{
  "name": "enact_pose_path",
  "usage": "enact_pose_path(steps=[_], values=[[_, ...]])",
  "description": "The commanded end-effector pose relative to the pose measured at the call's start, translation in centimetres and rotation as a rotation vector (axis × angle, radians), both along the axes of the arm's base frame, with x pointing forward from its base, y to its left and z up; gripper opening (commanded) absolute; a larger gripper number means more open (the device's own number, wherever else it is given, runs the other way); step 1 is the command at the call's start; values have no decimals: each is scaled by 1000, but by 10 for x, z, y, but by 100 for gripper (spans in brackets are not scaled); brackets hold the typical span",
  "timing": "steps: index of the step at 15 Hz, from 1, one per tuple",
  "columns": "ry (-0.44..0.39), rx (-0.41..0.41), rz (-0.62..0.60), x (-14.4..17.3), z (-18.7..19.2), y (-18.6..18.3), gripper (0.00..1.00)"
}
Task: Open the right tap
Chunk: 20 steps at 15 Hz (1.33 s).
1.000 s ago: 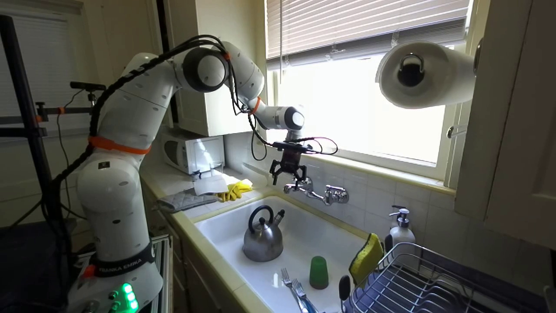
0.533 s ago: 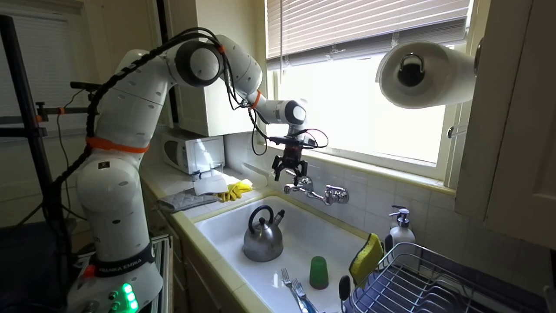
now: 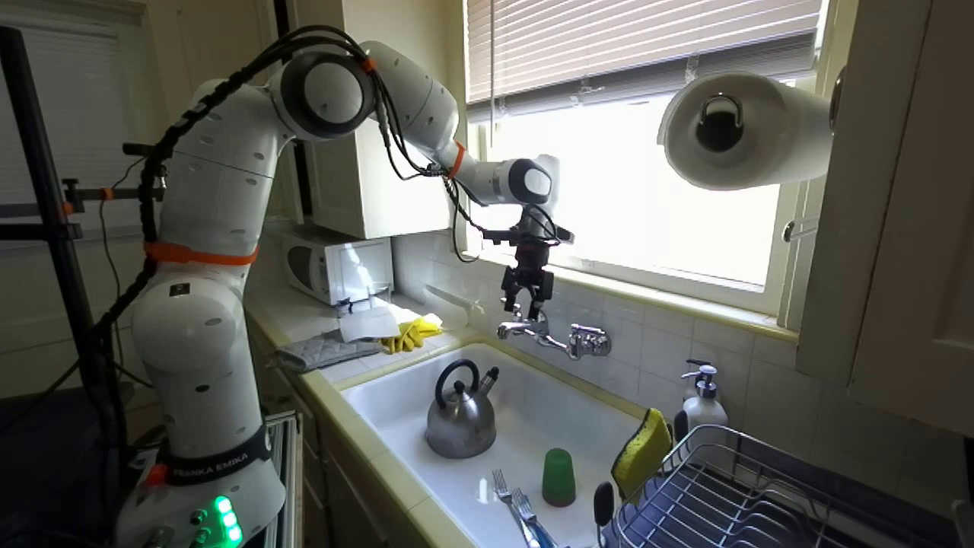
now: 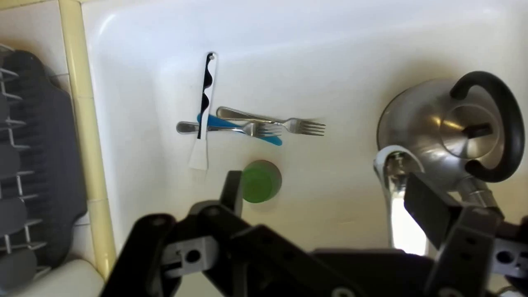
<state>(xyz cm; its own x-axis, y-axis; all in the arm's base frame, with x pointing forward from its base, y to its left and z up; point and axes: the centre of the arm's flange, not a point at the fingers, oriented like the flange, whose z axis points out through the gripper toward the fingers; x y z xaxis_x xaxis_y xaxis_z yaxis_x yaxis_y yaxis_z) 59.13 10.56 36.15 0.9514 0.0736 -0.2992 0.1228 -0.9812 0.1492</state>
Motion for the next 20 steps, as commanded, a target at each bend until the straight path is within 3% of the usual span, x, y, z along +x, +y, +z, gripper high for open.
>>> enact_pose_path(steps=[1, 6, 9, 10, 13, 16, 20], values=[[-44, 3, -196, -8, -1, -28, 100], [-152, 48, -423, -11, 11, -56, 100], [-258, 16, -537, -2, 20, -64, 100], [-195, 33, -463, 10, 17, -65, 100], [-233, 32, -512, 10, 24, -67, 100], [-313, 95, -684, 32, 27, -73, 100], [-427, 96, -866, 59, 32, -96, 100]])
